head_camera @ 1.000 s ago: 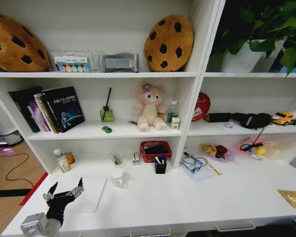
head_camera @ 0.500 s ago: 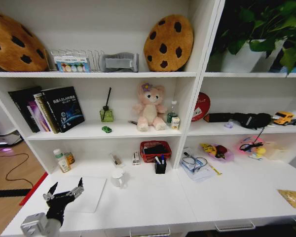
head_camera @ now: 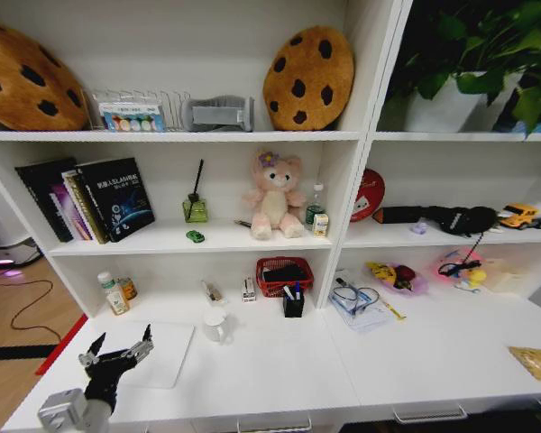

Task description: Organize the objects on the table.

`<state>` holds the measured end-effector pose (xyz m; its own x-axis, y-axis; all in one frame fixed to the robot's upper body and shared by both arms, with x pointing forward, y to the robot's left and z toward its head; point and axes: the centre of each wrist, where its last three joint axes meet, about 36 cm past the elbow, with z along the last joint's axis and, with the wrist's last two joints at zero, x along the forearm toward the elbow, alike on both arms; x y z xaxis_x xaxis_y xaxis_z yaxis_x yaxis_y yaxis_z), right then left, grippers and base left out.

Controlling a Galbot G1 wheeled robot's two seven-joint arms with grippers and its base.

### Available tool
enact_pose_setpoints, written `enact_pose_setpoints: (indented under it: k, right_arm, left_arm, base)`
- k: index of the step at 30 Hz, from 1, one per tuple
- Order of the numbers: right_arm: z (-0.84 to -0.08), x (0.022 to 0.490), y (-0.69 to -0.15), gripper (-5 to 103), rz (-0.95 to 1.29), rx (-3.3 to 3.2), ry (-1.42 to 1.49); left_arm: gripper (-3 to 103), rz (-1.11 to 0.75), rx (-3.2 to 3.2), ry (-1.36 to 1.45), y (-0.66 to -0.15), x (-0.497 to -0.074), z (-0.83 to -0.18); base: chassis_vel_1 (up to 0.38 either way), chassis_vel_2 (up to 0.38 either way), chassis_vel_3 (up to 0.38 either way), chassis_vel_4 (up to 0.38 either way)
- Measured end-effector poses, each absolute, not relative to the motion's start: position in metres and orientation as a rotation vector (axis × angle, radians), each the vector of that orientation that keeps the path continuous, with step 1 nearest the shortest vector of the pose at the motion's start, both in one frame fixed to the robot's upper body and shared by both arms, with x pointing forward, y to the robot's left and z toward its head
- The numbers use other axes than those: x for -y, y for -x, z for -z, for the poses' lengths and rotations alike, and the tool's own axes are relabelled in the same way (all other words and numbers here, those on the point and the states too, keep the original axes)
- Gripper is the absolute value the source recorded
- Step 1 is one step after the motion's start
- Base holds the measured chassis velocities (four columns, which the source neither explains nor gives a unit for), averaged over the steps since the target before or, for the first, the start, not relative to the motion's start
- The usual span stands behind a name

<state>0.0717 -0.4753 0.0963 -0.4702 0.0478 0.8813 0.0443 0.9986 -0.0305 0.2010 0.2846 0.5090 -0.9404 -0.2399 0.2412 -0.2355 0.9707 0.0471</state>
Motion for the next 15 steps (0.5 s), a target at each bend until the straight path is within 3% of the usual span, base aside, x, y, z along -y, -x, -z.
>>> enact_pose_setpoints:
  k: [13, 15]
  right_arm:
    - [-0.055, 0.455, -0.137, 19, -0.022, 2.091, 0.036]
    - [-0.047, 0.446, -0.148, 28, -0.044, 2.102, 0.035]
  left_arm:
    - [100, 0.026, 2.872, -0.351, -0.201, -0.285, -0.509]
    - [100, 0.026, 2.872, -0.351, -0.201, -0.285, -0.509]
  base:
    - [0.000, 0.000, 0.000, 0.000]
    - [0.000, 0.000, 0.000, 0.000]
